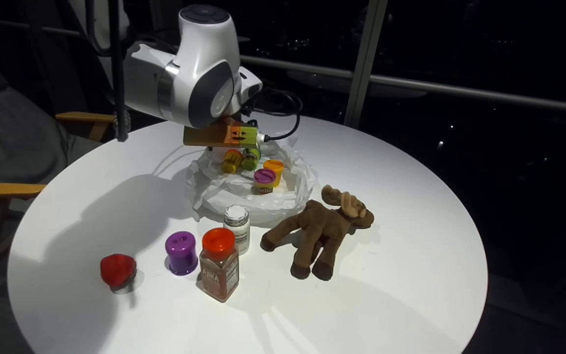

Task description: Put all the objects on the table into the plastic bag.

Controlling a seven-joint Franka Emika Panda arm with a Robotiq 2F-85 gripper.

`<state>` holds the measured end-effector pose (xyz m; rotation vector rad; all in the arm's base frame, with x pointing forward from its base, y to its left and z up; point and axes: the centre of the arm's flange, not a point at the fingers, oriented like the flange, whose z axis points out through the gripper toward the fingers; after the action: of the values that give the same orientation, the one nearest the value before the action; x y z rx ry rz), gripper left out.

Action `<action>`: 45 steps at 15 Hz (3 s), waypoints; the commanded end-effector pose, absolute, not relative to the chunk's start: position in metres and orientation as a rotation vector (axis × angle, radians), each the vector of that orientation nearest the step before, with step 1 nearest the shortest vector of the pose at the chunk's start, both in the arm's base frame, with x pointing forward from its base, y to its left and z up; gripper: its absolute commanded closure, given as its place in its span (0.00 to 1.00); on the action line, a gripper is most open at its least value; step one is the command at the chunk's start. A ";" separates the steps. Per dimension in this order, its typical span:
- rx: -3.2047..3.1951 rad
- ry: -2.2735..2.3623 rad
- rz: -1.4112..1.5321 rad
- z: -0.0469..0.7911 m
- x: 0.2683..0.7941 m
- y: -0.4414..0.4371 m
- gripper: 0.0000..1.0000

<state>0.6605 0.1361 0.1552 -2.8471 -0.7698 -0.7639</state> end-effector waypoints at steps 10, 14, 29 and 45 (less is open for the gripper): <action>-3.178 -0.164 -0.111 0.297 0.557 0.168 0.00; -3.169 0.023 0.155 0.308 0.529 0.154 0.00; -3.041 0.123 0.631 0.210 0.446 0.086 0.00; -3.063 -0.387 0.366 0.154 0.415 0.100 0.00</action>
<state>0.4155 0.1022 0.1618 -3.0594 -0.3003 0.4363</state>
